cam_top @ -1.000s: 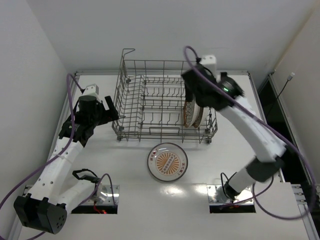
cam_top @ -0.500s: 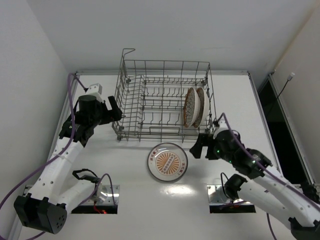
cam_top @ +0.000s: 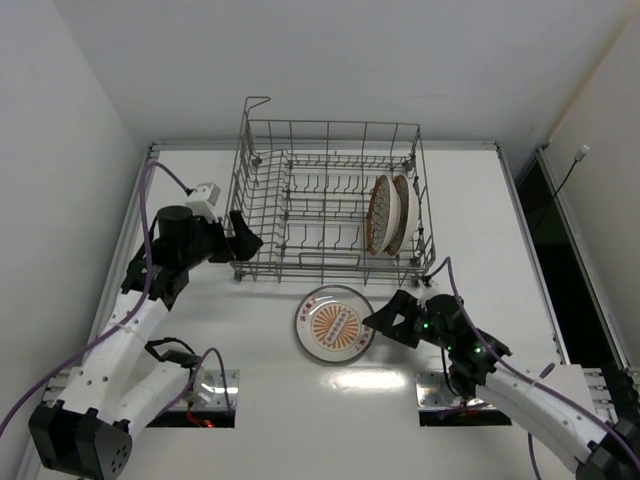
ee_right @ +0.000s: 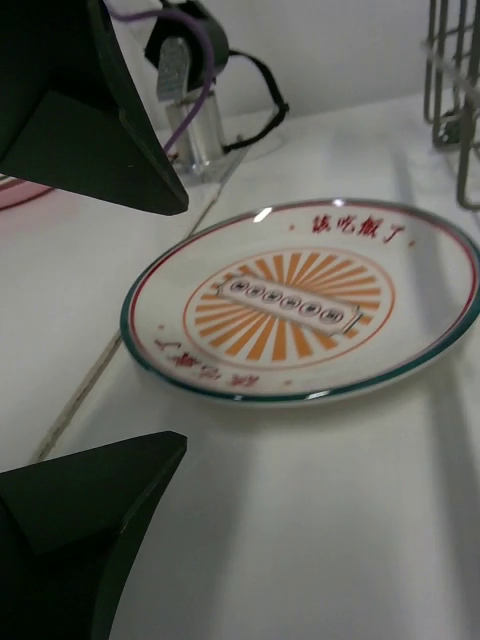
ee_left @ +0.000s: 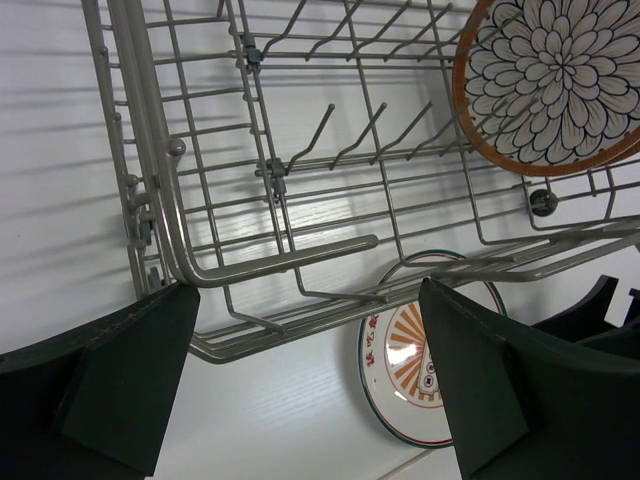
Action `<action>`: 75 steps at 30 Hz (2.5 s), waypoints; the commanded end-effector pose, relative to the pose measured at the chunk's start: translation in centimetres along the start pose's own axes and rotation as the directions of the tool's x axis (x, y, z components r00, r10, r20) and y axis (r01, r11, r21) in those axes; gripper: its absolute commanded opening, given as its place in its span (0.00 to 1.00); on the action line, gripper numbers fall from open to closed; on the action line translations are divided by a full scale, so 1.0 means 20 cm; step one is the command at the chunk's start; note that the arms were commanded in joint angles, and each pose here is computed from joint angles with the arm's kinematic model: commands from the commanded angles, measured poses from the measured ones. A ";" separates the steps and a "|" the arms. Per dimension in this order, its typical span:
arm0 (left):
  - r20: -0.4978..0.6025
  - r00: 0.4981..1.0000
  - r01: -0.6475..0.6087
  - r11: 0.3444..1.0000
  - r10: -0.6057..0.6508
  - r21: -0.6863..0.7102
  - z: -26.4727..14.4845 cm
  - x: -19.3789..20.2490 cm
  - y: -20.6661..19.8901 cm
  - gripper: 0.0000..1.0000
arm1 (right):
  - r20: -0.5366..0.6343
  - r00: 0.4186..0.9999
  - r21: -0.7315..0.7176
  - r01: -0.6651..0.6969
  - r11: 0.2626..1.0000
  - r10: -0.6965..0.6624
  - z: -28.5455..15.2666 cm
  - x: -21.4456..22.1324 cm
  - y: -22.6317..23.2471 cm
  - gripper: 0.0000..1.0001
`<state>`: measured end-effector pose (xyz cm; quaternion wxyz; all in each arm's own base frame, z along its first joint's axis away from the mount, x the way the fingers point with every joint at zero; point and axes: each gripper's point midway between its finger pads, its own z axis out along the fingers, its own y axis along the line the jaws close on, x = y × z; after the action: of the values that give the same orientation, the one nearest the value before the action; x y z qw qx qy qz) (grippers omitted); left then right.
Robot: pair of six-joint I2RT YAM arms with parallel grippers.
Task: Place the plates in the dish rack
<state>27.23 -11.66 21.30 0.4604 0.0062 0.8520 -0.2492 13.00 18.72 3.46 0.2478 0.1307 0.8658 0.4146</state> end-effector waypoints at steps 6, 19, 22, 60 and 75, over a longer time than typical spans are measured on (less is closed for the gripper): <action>0.048 0.999 -0.023 0.999 0.021 0.033 0.04 -0.07 -0.03 0.91 | -0.030 0.997 0.021 -0.077 0.997 0.077 0.10 0.03 -0.09 0.69; 0.083 0.996 -0.028 0.998 0.032 -0.048 0.02 -0.11 0.03 0.91 | -0.125 0.987 0.137 -0.084 0.987 0.101 0.14 0.12 -0.20 0.43; 0.072 0.997 -0.026 0.998 0.029 -0.051 0.03 -0.10 0.03 0.91 | -0.131 0.987 0.152 -0.071 0.986 0.091 0.13 0.12 -0.21 0.28; 0.093 0.995 -0.019 0.992 0.030 -0.125 0.04 -0.14 0.09 0.91 | 0.007 0.788 0.206 0.601 0.772 -0.615 -0.70 -0.55 0.76 0.00; 0.099 0.995 -0.017 0.990 0.031 -0.142 0.03 -0.14 0.11 0.91 | 0.148 0.689 0.670 0.458 0.584 -0.709 -0.77 -1.29 1.13 0.00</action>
<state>29.18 -9.05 19.98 0.4728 -0.0397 0.8624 -0.1763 24.57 12.64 34.59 0.4490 -0.0402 0.8920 0.0322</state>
